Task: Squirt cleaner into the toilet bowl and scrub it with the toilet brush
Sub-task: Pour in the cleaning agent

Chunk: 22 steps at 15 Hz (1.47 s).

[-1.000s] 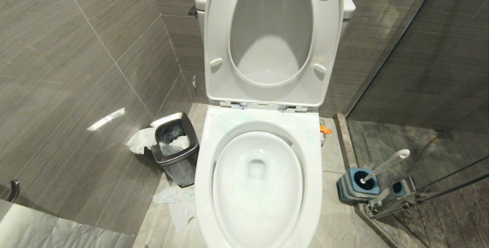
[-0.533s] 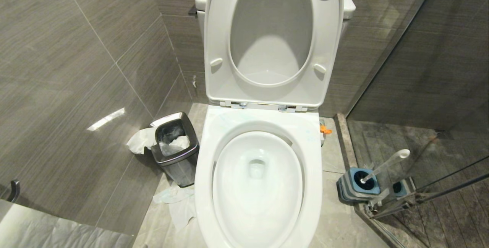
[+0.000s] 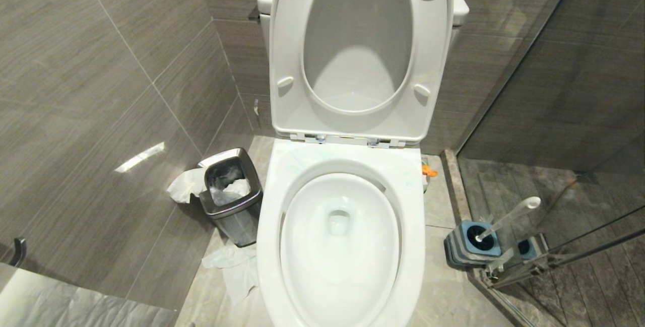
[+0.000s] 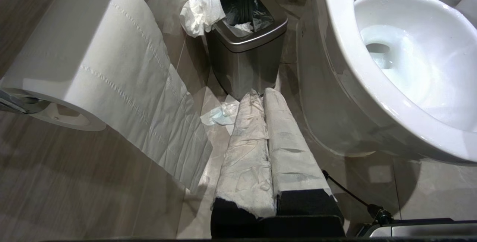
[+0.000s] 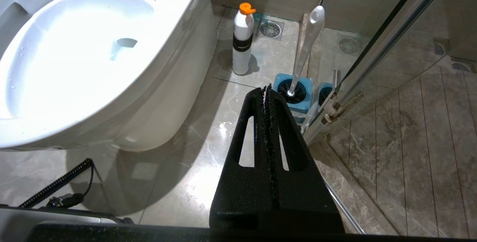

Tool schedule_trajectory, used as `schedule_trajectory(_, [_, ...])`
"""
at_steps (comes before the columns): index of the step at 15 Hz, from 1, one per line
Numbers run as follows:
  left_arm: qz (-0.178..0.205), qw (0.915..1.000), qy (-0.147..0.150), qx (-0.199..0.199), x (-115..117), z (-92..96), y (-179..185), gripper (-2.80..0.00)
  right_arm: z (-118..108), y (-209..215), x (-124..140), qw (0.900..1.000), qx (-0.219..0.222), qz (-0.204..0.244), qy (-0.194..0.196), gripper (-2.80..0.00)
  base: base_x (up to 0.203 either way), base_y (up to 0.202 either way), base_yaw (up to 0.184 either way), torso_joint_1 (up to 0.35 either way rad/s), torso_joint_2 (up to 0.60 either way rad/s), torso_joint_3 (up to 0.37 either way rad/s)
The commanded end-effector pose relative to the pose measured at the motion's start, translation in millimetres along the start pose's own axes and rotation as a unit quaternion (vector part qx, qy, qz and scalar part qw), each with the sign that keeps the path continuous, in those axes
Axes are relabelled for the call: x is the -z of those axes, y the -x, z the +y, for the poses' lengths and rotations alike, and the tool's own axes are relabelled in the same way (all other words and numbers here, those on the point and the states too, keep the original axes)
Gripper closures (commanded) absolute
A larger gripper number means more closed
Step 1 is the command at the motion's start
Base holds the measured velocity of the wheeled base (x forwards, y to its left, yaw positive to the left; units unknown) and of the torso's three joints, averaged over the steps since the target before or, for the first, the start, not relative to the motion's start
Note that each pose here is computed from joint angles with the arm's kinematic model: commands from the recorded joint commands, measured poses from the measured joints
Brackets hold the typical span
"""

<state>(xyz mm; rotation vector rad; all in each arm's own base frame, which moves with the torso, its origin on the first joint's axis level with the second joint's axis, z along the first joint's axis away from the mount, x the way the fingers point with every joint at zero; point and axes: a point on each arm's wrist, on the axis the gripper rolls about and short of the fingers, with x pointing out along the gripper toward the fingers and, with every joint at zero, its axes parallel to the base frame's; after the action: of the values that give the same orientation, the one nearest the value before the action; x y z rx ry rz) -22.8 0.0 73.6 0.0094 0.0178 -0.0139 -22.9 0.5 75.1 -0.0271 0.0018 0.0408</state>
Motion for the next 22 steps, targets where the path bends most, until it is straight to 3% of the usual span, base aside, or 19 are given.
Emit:
schedule_trajectory(1, [0.000,1.0000,0.000,0.000,0.0,0.0,0.0,0.00,0.0,-0.1,0.0,1.000,-0.001,0.000,0.000,0.00,0.000,0.000,0.000,0.000,0.00,0.000])
schedule_trajectory(22, [0.000,1.0000,0.000,0.000,0.0,0.0,0.0,0.00,0.0,-0.1,-0.1,1.000,0.000,0.000,0.000,0.00,0.000,0.000,0.000,0.000,0.00,0.000])
